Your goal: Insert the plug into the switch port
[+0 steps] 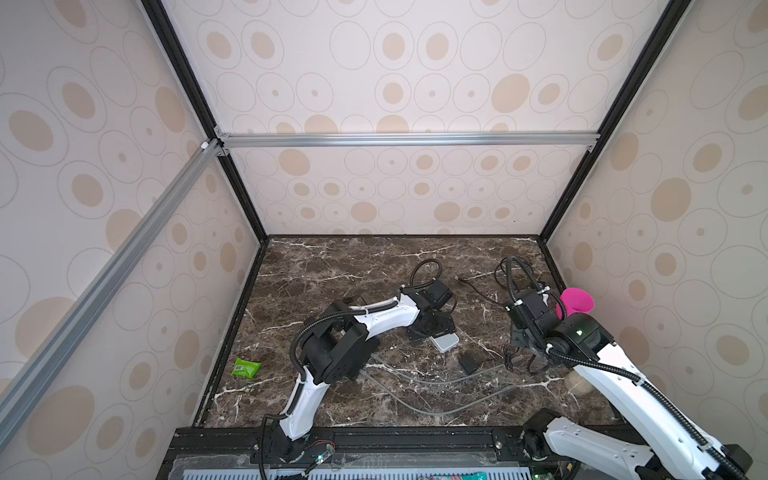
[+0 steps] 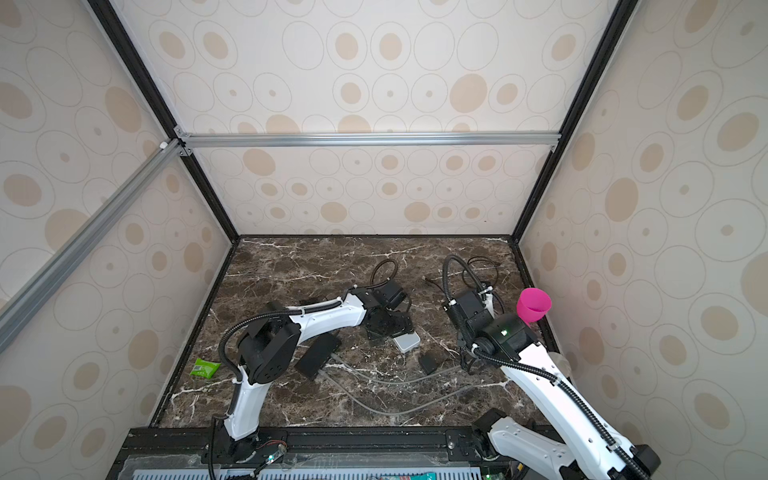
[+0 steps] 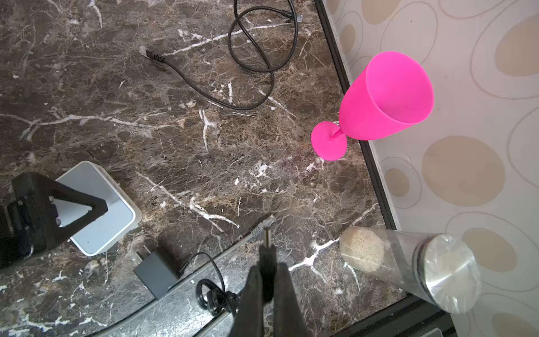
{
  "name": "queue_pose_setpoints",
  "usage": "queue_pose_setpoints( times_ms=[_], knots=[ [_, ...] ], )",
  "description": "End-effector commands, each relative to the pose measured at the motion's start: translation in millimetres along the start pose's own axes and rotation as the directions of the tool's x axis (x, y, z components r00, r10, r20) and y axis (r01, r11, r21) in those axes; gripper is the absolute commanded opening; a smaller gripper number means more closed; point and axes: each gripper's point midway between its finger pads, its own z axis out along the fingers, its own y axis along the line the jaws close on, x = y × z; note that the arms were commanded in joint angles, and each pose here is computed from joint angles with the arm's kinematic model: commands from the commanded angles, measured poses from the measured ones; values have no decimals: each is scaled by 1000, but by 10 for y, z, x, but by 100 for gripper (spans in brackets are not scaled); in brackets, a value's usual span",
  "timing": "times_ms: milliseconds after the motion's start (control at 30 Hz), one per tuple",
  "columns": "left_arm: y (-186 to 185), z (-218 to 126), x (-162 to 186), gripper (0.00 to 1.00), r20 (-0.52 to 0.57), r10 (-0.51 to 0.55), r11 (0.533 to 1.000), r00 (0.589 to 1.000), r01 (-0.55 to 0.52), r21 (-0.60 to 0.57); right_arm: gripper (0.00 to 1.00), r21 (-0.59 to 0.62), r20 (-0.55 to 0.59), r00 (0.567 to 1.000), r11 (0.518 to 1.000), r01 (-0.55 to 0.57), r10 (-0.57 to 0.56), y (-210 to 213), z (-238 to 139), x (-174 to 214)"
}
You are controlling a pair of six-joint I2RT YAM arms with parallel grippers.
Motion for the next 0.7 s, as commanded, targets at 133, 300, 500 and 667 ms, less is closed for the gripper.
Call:
queue_pose_setpoints(
  times_ms=[133, 300, 500, 667],
  knots=[
    [35, 37, -63, 98, 36, -85, 988, 996, 89, -127, 0, -30, -11, 1000, 1000, 3, -3, 45, 53, 82],
    [58, 196, -36, 98, 14, -107, 976, 994, 108, -191, 0, -45, -10, 1000, 999, 4, -5, 55, 50, 106],
    [99, 328, -68, 99, 30, -99, 957, 995, 104, -272, 0, -77, -20, 999, 997, -31, 30, 93, 98, 198],
    [104, 414, -59, 94, 29, -5, 955, 1000, 14, -297, 0, -75, -20, 999, 996, -49, 48, 66, 112, 248]
  ],
)
